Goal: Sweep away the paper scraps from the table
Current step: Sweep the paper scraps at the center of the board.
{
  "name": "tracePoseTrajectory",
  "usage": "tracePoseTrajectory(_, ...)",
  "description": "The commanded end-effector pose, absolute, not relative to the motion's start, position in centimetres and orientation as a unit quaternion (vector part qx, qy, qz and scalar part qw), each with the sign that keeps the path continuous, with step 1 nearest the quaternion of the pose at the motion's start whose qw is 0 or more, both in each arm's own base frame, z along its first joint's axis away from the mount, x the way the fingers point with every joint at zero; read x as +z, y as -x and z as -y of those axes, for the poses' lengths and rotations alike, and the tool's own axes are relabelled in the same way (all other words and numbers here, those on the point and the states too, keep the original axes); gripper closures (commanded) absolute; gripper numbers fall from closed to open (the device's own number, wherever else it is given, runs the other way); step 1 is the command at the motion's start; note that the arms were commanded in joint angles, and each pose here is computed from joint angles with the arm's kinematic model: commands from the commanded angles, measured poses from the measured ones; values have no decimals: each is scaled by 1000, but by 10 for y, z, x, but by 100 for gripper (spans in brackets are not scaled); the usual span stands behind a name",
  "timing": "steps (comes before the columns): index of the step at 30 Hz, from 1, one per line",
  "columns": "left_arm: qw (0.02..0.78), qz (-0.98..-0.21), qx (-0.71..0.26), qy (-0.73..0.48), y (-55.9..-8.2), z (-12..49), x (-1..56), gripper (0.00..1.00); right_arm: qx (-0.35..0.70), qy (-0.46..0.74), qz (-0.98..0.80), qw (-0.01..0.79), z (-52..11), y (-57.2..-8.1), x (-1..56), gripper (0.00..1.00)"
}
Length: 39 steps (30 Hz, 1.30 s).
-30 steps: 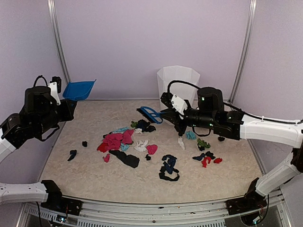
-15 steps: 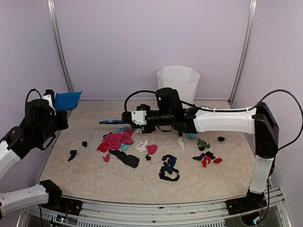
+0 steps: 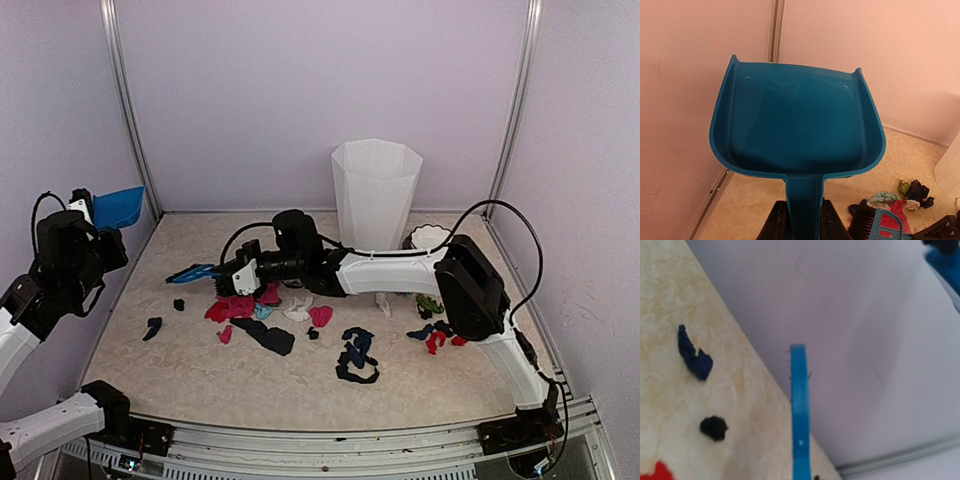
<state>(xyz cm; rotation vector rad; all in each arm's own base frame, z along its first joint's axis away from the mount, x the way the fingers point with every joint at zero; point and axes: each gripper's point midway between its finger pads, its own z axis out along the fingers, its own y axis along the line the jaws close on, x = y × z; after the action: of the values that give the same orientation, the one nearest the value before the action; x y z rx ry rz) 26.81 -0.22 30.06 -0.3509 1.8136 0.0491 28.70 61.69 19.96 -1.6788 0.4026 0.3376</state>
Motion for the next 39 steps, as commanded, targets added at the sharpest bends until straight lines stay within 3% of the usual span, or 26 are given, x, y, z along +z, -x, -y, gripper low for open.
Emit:
tracePoseTrajectory(1,604,-781,26,160,-268,-2,300,100,131,725,-95,670,-649,-274,197,100)
tracePoseTrajectory(6,603,-781,23,162,-268,-1,299,100,102,729,-48,675,-679,-271,169,100)
tracePoseTrajectory(21,588,-796,16,144,-276,8,289,100,102,743,-18,661,-694,-262,90,100)
tracePoseTrajectory(39,586,-799,4,137,-277,13,287,100,72,850,-53,519,-648,-251,32,100)
